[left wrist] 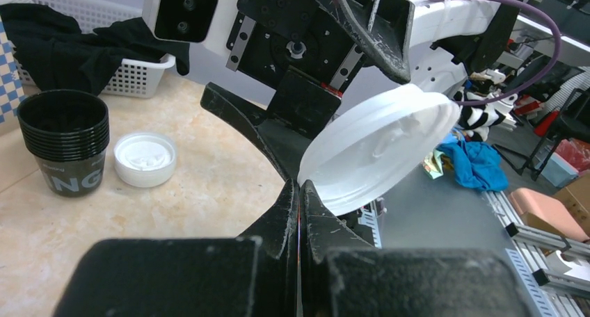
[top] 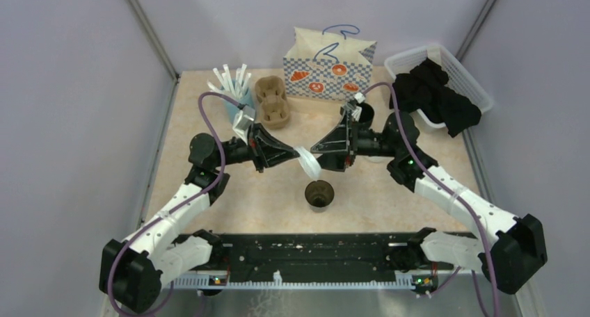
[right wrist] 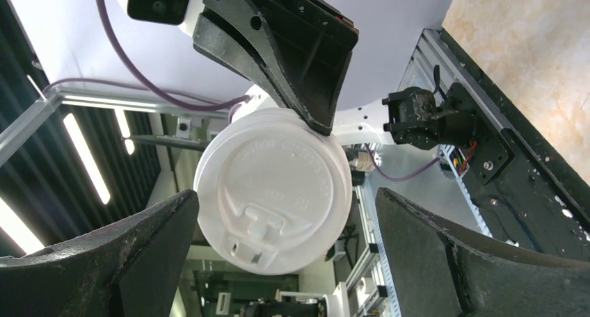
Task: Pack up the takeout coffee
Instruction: Pick up the cup lid from the center of the board.
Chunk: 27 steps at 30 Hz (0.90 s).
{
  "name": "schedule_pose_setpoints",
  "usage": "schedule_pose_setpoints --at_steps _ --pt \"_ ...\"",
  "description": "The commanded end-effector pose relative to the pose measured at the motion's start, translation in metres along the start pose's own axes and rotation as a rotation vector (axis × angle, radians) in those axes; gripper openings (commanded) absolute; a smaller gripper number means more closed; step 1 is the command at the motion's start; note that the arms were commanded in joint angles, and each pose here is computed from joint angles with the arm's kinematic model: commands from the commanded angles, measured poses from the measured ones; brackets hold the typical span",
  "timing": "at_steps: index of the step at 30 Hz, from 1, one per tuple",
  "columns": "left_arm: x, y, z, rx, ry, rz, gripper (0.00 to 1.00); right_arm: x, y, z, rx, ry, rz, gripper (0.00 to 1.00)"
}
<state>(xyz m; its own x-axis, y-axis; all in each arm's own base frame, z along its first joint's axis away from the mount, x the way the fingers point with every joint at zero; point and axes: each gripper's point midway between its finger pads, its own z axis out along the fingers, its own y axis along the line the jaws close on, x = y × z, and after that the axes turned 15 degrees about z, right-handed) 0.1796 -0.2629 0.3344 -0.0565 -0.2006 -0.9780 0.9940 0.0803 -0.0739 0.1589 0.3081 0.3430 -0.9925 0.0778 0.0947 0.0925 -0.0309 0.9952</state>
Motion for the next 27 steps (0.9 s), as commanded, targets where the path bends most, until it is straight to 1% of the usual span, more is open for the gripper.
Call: schedule_pose_setpoints --at_steps 1,14,21,27 --pt "-0.012 -0.007 0.002 0.05 -0.035 0.099 0.0 0.0 0.006 0.0 -0.007 0.004 -0.031 0.99" --pt "-0.011 -0.002 0.004 0.036 -0.029 0.092 0.0 0.007 0.012 0.005 -0.032 0.044 -0.042 0.99" --pt "-0.009 -0.001 0.002 0.03 -0.028 0.09 0.0 0.009 0.023 0.004 -0.073 0.04 -0.056 0.99" --pt "-0.008 0.0 0.002 0.022 -0.029 0.087 0.0 0.011 0.019 0.004 -0.069 0.055 -0.049 0.99"
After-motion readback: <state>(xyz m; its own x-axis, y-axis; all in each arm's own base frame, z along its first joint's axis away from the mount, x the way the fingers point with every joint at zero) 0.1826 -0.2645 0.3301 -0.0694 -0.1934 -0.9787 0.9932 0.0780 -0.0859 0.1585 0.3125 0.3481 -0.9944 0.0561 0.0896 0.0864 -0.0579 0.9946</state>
